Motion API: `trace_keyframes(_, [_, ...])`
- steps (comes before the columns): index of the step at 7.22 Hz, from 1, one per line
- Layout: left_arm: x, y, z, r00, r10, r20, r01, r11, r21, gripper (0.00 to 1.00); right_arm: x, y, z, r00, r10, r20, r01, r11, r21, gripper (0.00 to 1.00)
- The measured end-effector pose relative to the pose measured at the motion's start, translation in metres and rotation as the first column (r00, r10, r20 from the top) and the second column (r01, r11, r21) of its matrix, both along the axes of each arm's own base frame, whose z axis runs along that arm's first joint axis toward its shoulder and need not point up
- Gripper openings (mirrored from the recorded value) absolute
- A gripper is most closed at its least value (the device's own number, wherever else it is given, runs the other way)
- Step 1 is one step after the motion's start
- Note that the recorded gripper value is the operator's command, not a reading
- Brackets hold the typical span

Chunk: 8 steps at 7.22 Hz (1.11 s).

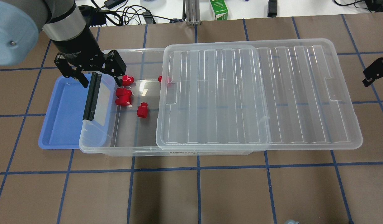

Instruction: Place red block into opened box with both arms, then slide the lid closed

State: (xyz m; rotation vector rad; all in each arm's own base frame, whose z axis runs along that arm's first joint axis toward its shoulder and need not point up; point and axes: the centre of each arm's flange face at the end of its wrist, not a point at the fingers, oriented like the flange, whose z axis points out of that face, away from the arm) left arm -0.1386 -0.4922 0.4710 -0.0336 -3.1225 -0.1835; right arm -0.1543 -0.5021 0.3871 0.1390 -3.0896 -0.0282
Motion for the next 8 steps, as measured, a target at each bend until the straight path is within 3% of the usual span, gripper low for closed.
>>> trace_keyframes(5, [0.004,0.019,0.002,1.0,0.012,0.008,-0.012,1.0,0.005,1.0,0.01,0.005,-0.03,0.999,-0.027,0.025,0.026,1.0,0.017,1.0])
trace_keyframes(8, [0.008,0.022,0.008,1.0,0.008,0.011,-0.008,1.0,-0.003,1.0,0.022,0.003,-0.033,0.997,-0.025,0.069,0.025,1.0,-0.001,1.0])
